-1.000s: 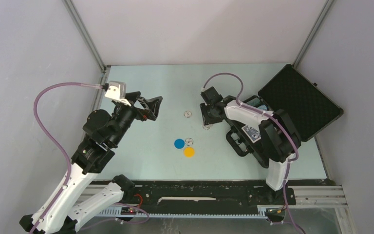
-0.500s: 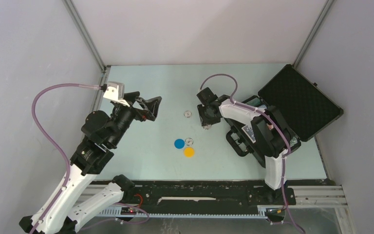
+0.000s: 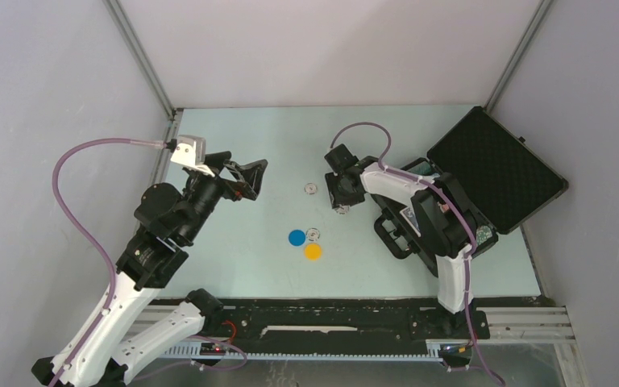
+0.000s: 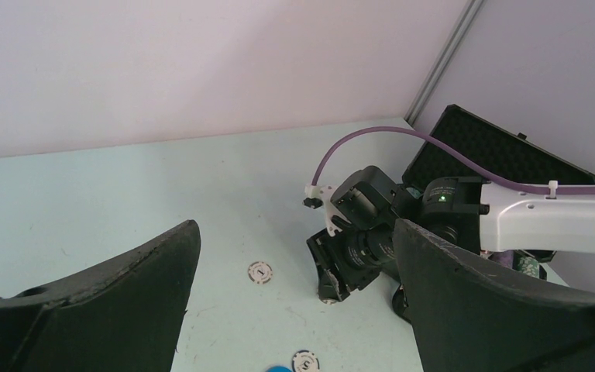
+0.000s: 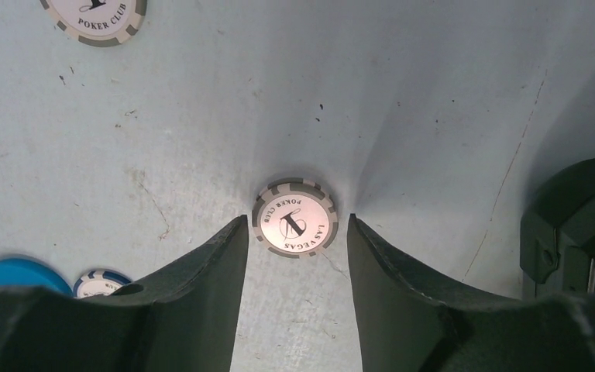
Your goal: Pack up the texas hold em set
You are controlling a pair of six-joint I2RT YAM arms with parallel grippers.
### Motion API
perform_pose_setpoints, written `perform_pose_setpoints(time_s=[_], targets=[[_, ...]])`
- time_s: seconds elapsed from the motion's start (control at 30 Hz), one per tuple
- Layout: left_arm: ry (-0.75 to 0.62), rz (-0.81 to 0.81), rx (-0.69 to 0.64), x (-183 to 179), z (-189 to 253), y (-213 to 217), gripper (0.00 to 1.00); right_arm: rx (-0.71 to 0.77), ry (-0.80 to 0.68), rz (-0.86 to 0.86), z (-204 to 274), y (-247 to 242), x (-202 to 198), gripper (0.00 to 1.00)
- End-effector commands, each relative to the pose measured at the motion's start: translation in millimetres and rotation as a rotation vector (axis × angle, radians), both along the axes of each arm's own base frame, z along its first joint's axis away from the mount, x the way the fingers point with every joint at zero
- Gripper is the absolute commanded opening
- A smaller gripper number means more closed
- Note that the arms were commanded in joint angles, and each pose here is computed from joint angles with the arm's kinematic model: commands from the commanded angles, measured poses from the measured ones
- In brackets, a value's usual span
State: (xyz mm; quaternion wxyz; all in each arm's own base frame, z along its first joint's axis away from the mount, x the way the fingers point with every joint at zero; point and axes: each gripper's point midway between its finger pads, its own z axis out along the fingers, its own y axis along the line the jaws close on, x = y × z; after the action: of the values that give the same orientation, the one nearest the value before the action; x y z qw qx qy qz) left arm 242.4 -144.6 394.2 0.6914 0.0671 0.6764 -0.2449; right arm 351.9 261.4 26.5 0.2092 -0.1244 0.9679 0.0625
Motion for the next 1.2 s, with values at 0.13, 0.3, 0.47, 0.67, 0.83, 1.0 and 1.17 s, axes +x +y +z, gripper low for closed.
perform_pose_setpoints(time_s=[0.13,0.3,0.47,0.67,0.83,1.0,1.17], targets=[[-0.015,-0.018,-0.015,-1.0,-0.4,-4.2,1.0,0.046,-0.078,0.013,31.6,13.5,15.5,0.64],[-0.015,-0.018,-0.016,-1.2,0.1,-4.0,1.0,0.066,-0.085,0.041,32.3,30.6,25.6,0.74],[-0.013,-0.014,-0.013,-0.4,-1.4,-3.8,1.0,0.056,-0.112,0.074,30.2,52.0,40.4,0.83],[-0.016,-0.012,-0.013,-0.6,-0.6,-3.2,1.0,0.083,-0.141,0.111,35.1,79.1,60.0,0.87],[-0.017,-0.006,-0.01,-0.4,-0.5,-1.9,1.0,0.072,-0.131,0.126,25.2,90.8,69.7,0.87],[-0.02,-0.004,-0.011,-0.5,0.1,-1.3,1.0,0.06,-0.124,0.125,16.8,96.7,76.6,0.85],[-0.02,-0.003,-0.01,-0.7,0.0,-0.9,1.0,0.057,-0.102,0.14,6.2,102.2,77.3,0.78]])
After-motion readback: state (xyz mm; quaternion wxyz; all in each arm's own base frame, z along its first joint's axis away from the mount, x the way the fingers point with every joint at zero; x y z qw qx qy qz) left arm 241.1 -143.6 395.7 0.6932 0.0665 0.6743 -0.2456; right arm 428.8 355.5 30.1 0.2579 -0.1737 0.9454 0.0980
